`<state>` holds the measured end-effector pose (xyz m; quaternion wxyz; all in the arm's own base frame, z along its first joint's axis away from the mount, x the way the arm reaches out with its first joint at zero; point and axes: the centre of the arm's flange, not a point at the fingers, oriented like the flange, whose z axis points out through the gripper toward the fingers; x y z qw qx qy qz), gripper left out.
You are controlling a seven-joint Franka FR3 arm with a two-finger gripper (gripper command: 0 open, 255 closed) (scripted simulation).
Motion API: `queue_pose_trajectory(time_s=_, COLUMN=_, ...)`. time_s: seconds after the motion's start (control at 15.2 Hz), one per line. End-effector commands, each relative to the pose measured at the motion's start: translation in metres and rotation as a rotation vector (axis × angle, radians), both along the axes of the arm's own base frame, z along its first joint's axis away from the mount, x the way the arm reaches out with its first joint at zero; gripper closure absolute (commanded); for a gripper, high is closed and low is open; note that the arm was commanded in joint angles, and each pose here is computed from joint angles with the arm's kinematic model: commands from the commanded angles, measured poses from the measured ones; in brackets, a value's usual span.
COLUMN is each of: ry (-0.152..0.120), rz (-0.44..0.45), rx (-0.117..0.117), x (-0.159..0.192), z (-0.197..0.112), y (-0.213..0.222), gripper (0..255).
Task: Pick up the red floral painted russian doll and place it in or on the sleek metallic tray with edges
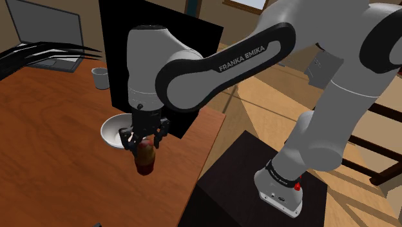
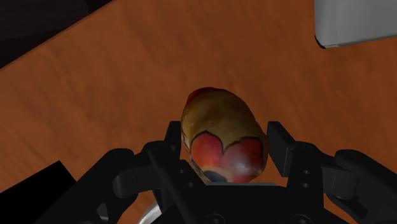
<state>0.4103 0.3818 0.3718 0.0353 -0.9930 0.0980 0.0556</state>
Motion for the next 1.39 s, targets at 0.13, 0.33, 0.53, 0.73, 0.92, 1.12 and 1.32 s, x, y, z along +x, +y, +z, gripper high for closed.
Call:
queue_pose_trajectory(time_s=0.13, ry=0.000, rz=0.000, rx=0.000, x=0.000, z=0.020, y=0.000, gripper=255)
queue_pose_trajectory(time_s=0.33, ry=0.000, rz=0.000, rx=0.000, x=0.000, z=0.036, y=0.000, gripper=255)
queue_pose_trajectory(time_s=0.53, ry=0.000, rz=0.000, rx=0.000, x=0.000, z=0.052, y=0.000, gripper=255)
queue_pose_trajectory(time_s=0.73, ry=0.000, rz=0.000, rx=0.000, x=-0.018, z=0.058, y=0.034, gripper=255)
queue_pose_trajectory(time_s=0.92, ry=0.000, rz=0.000, rx=0.000, x=-0.036, z=0.064, y=0.069, gripper=255)
queue_pose_trajectory(time_s=1.12, ry=0.000, rz=0.000, rx=0.000, x=-0.054, z=0.071, y=0.104, gripper=255)
queue_pose_trajectory(time_s=1.32, ry=0.000, rz=0.000, rx=0.000, x=-0.073, z=0.077, y=0.138, gripper=255)
